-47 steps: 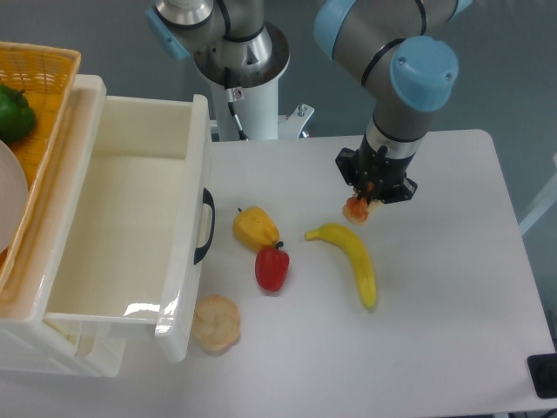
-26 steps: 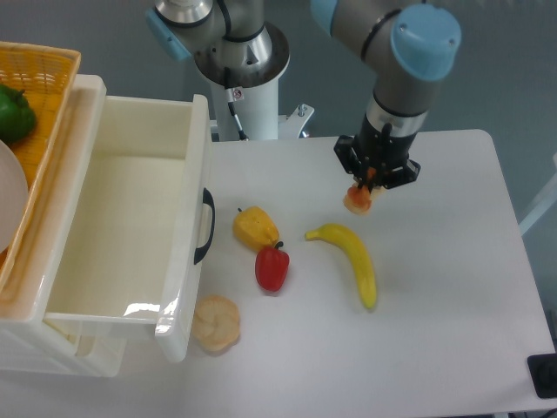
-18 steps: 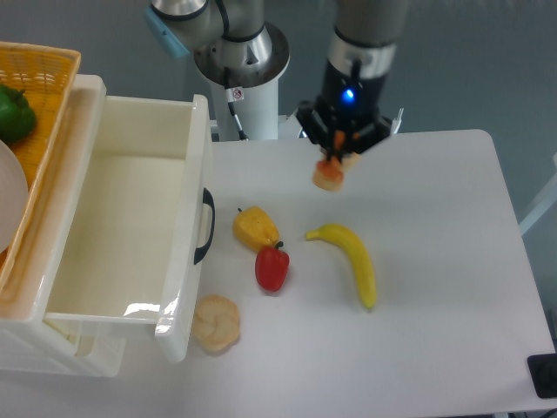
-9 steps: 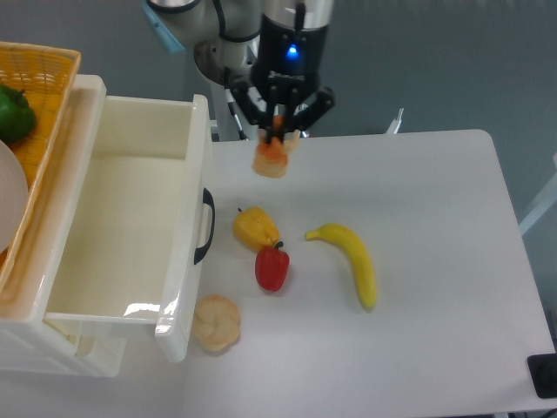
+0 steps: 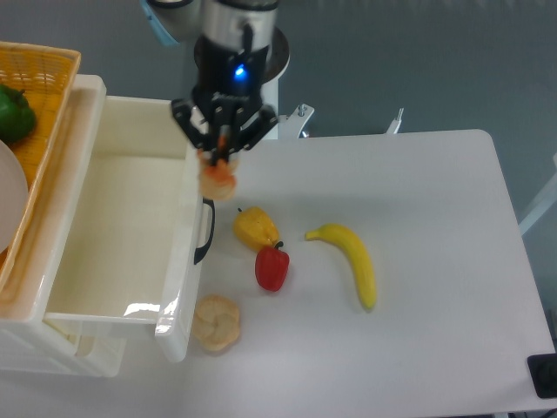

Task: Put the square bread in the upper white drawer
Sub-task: 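Lift the held bread and carry it over the open white drawer, then lower the bread into the drawer, then open the gripper to release the bread and raise it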

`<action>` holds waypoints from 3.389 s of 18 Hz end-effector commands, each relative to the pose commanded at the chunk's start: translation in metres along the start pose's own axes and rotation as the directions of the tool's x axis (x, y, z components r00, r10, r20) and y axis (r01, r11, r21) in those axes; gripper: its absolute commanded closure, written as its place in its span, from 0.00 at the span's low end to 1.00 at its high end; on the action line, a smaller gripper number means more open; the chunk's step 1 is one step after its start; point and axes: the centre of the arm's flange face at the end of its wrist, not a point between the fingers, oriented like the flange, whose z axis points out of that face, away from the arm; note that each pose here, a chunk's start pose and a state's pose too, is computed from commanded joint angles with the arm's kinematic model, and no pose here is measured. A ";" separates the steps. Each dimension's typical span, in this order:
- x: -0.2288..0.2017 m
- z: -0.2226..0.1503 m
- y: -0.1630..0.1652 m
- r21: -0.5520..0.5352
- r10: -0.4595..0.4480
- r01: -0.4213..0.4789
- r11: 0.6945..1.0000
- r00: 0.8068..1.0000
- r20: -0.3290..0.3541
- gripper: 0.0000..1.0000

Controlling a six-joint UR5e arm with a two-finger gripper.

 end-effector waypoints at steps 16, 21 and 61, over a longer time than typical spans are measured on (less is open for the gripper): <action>0.037 0.028 0.002 -0.035 0.075 -0.077 0.996 0.996 -0.050 0.55; 0.036 0.028 0.002 -0.036 0.073 -0.075 0.997 0.996 -0.046 0.50; 0.029 0.018 0.013 -0.035 0.075 -0.074 0.997 0.997 0.033 0.00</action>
